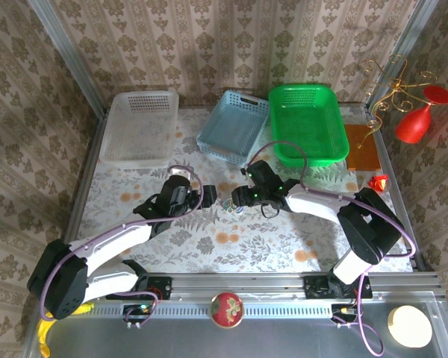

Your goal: Untangle the cables

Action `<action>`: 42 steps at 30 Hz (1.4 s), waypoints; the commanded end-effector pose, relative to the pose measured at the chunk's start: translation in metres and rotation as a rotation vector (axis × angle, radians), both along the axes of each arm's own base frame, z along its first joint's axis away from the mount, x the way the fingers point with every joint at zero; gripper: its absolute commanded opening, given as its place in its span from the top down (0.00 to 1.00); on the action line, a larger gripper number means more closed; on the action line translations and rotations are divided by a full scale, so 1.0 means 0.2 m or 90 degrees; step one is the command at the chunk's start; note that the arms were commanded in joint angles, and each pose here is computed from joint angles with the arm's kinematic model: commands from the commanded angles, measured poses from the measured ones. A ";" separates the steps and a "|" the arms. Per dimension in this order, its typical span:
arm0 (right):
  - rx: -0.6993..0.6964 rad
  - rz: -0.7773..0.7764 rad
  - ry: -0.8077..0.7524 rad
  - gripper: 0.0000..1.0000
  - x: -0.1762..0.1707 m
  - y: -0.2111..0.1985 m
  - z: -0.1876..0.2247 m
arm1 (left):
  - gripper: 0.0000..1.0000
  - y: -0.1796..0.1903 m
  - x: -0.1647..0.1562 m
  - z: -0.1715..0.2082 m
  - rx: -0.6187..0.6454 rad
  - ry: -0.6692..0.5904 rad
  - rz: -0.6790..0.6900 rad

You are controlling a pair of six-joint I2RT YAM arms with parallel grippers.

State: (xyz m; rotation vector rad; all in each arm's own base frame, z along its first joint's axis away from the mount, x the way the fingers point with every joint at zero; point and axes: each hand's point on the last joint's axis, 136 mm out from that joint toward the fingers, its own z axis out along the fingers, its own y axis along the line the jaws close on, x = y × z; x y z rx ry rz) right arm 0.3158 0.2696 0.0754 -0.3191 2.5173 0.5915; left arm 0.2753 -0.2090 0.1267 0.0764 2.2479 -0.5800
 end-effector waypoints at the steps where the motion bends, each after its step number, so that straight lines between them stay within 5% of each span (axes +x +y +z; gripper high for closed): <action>1: -0.045 0.011 -0.023 0.49 0.03 -0.02 0.02 | 0.00 -0.01 0.00 0.04 -0.027 -0.007 0.001; 9: -0.050 0.051 -0.027 0.38 0.00 0.05 0.05 | 0.00 -0.01 -0.01 0.04 -0.036 -0.004 0.001; 18: -0.095 0.048 -0.030 0.39 0.02 0.04 -0.01 | 0.00 -0.02 -0.02 0.03 -0.049 0.000 -0.003; 35: -0.135 0.037 -0.039 0.62 0.06 -0.03 -0.02 | 0.00 -0.02 -0.03 0.05 -0.050 -0.003 -0.001; 42: -0.124 0.033 -0.045 0.64 0.03 -0.05 0.01 | 0.00 -0.01 -0.03 0.06 -0.044 -0.005 -0.007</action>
